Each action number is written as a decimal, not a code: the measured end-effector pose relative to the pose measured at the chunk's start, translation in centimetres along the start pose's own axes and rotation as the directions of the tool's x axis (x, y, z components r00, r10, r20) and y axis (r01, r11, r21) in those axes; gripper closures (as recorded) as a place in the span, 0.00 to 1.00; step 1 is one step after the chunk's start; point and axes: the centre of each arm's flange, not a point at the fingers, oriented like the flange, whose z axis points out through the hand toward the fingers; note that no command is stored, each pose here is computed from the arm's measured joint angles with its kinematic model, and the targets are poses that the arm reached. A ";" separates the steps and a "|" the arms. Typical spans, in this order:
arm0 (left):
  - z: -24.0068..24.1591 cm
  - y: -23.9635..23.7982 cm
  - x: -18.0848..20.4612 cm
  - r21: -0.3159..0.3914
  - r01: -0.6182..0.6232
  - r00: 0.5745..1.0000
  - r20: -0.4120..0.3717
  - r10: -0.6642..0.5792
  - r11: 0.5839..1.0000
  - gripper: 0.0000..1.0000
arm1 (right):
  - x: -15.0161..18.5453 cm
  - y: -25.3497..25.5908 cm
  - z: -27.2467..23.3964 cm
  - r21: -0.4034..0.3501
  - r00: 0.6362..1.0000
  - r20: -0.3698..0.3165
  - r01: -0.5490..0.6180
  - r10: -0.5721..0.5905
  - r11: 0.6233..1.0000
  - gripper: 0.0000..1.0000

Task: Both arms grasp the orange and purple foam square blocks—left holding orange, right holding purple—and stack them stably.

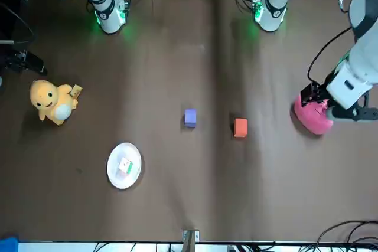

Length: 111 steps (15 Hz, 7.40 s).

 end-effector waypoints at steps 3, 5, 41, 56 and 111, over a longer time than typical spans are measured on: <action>6.2 1.5 1.2 -0.011 -0.024 0.999 0.024 0.024 1.000 0.00 | -0.3 -2.2 0.2 -0.004 0.999 0.014 0.039 -0.039 0.999 0.00; 10.9 3.2 1.0 -0.019 -0.048 0.999 0.018 0.048 0.999 0.00 | -0.6 -4.5 0.5 -0.005 0.997 0.020 0.081 -0.081 0.997 0.00; 31.9 5.7 1.4 -0.446 -0.774 0.567 -0.168 0.807 0.450 0.00 | -0.9 -41.7 28.7 0.015 0.645 0.150 -0.759 0.749 0.651 0.00; 33.8 4.5 2.1 -0.424 -0.903 0.352 -0.640 0.684 0.068 0.00 | -2.0 -47.5 36.7 0.015 0.016 0.209 -1.000 0.978 0.013 0.00; 49.1 4.0 -2.0 0.078 -0.997 -0.078 -0.996 0.034 -0.018 0.00 | -0.4 -48.9 39.8 0.026 0.030 0.177 -0.999 0.984 0.026 0.41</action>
